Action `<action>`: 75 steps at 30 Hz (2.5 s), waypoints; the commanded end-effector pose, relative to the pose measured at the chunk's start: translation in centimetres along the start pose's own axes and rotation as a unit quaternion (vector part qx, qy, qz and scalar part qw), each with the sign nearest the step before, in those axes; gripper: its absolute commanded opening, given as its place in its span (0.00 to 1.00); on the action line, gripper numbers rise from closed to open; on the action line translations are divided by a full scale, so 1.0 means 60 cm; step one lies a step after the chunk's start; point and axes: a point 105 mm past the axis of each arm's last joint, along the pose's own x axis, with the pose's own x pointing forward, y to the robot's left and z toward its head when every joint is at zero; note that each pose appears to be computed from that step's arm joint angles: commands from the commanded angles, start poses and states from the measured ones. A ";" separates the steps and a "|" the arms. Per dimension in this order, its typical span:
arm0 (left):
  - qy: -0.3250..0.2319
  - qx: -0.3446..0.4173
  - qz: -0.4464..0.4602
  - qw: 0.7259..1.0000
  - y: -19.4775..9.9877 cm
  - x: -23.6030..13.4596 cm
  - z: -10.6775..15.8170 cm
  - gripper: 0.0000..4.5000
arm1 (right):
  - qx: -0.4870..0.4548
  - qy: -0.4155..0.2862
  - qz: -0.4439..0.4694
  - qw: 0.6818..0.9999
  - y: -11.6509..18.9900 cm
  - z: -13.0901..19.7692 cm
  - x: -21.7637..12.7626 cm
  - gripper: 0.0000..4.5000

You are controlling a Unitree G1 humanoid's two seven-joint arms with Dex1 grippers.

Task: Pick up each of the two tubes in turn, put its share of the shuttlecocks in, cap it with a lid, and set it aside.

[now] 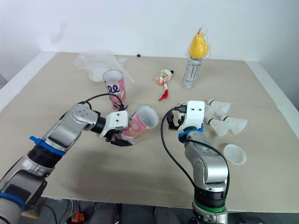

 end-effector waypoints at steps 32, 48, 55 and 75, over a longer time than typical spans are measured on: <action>0.010 -0.016 0.002 1.000 -0.015 0.005 -0.015 0.68 | 0.053 -0.037 -0.097 0.993 0.003 0.026 0.104 0.10; 0.003 -0.016 0.008 1.000 -0.005 0.004 -0.012 0.68 | -0.015 -0.119 0.040 0.992 0.034 0.117 0.072 0.01; -0.013 -0.022 -0.001 1.000 -0.005 0.005 -0.003 0.68 | -0.304 -0.218 0.267 0.888 0.027 0.239 -0.039 0.01; -0.040 -0.030 -0.020 0.999 -0.007 0.009 0.020 0.68 | -0.549 -0.179 0.529 0.622 0.104 0.163 -0.149 0.01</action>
